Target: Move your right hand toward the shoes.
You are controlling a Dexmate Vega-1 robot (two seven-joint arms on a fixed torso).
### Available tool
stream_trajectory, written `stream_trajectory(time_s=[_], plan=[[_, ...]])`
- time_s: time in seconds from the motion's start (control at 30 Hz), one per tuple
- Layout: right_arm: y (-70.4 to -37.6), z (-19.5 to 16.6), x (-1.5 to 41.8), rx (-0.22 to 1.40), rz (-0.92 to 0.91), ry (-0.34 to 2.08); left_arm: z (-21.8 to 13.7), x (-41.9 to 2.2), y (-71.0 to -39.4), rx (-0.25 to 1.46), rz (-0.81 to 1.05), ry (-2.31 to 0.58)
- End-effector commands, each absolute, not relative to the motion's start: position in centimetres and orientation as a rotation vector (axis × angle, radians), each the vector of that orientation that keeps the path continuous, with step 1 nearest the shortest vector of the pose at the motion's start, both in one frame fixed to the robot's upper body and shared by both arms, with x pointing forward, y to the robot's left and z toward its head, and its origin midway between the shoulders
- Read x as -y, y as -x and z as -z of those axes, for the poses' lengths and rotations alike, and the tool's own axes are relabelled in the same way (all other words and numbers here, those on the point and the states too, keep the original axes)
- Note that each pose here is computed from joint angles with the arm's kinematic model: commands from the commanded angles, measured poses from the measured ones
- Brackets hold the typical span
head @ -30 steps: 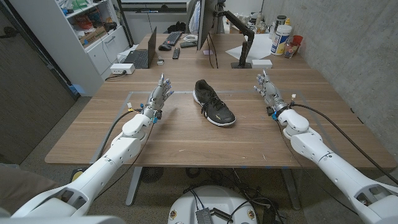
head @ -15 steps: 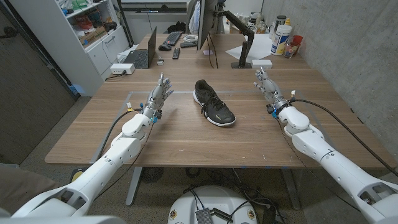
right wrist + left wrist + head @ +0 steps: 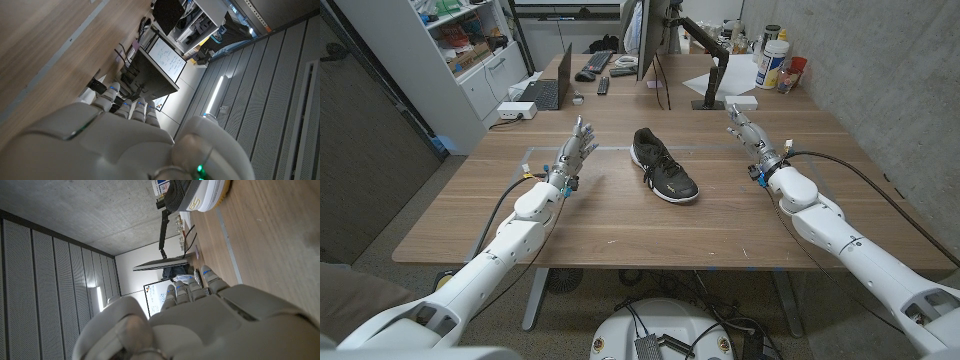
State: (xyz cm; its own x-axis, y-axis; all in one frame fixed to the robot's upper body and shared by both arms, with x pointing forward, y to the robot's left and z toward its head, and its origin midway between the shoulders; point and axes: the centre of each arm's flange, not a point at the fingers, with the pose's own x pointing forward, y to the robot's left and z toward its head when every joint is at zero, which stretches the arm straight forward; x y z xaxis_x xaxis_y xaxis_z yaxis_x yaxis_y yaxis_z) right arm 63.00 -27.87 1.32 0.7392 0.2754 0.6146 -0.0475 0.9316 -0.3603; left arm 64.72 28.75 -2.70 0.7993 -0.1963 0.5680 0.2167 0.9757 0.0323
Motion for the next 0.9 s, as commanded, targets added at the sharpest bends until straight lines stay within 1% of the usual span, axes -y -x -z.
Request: stream_trajectory(time_s=[0.03,0.63,0.9], plan=[[-62.5,-2.4,27.1,0.751,-0.161,0.477,2.4,-29.4,-64.8,0.613,0.214,0.025],[-61.8,-3.6,26.4,0.802,-0.143,0.586,2.2,-29.8,-64.3,0.638,0.182,0.027],[-61.2,-4.0,26.1,0.831,-0.121,0.688,2.2,-29.8,-64.2,0.637,0.18,0.03]])
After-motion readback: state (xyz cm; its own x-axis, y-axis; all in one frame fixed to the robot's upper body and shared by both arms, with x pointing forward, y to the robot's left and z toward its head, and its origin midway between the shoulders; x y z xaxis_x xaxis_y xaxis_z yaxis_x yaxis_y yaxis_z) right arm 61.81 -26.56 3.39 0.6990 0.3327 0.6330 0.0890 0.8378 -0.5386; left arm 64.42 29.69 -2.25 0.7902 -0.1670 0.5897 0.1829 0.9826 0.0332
